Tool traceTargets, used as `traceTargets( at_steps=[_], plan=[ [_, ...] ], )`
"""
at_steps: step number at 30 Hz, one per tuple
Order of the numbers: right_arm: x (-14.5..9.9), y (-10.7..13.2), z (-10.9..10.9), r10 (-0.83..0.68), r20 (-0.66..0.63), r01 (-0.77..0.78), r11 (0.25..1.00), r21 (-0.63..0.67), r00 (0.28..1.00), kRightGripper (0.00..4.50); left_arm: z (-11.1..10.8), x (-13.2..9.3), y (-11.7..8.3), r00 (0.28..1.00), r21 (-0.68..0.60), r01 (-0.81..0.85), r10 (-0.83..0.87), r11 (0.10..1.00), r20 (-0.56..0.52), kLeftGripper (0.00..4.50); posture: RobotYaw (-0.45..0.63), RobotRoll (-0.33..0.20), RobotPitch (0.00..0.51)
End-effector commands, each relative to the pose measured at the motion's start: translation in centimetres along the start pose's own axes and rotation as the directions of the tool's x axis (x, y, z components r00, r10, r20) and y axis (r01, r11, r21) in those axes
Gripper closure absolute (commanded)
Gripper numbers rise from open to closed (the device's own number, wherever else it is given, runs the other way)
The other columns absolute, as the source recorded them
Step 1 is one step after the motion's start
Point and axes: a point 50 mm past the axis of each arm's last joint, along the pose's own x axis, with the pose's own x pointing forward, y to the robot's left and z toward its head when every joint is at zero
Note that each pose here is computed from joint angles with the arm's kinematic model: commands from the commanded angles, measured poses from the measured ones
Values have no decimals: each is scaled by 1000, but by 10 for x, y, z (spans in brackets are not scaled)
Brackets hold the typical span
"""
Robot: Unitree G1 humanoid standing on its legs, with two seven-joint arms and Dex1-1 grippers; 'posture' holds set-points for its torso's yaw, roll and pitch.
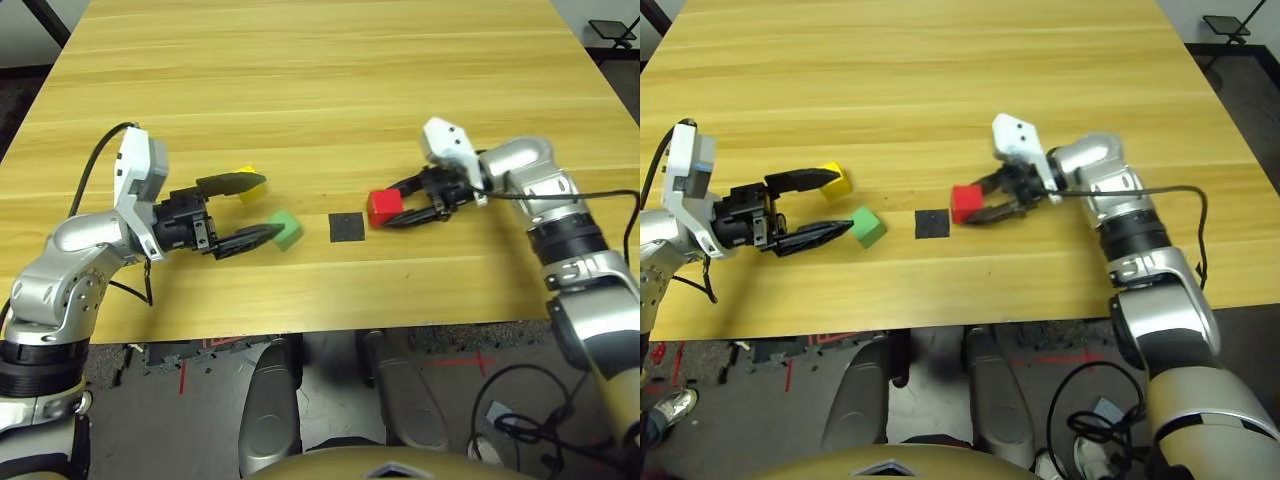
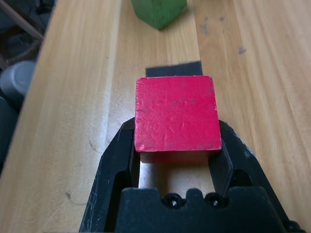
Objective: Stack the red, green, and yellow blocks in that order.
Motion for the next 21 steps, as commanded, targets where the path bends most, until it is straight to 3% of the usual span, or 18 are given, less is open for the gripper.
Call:
traceTargets(
  at_steps=[1,21],
  plan=[
    [14,3,2,11,-32,-12,1000,-22,999,2427,-2,1,-5,999,-22,-18,17,1000,-35,0,172,-171,271],
    [45,5,16,41,-23,-42,997,-66,999,2427,1,-4,-16,994,-23,-103,102,994,-30,0,249,-172,293]
  ],
)
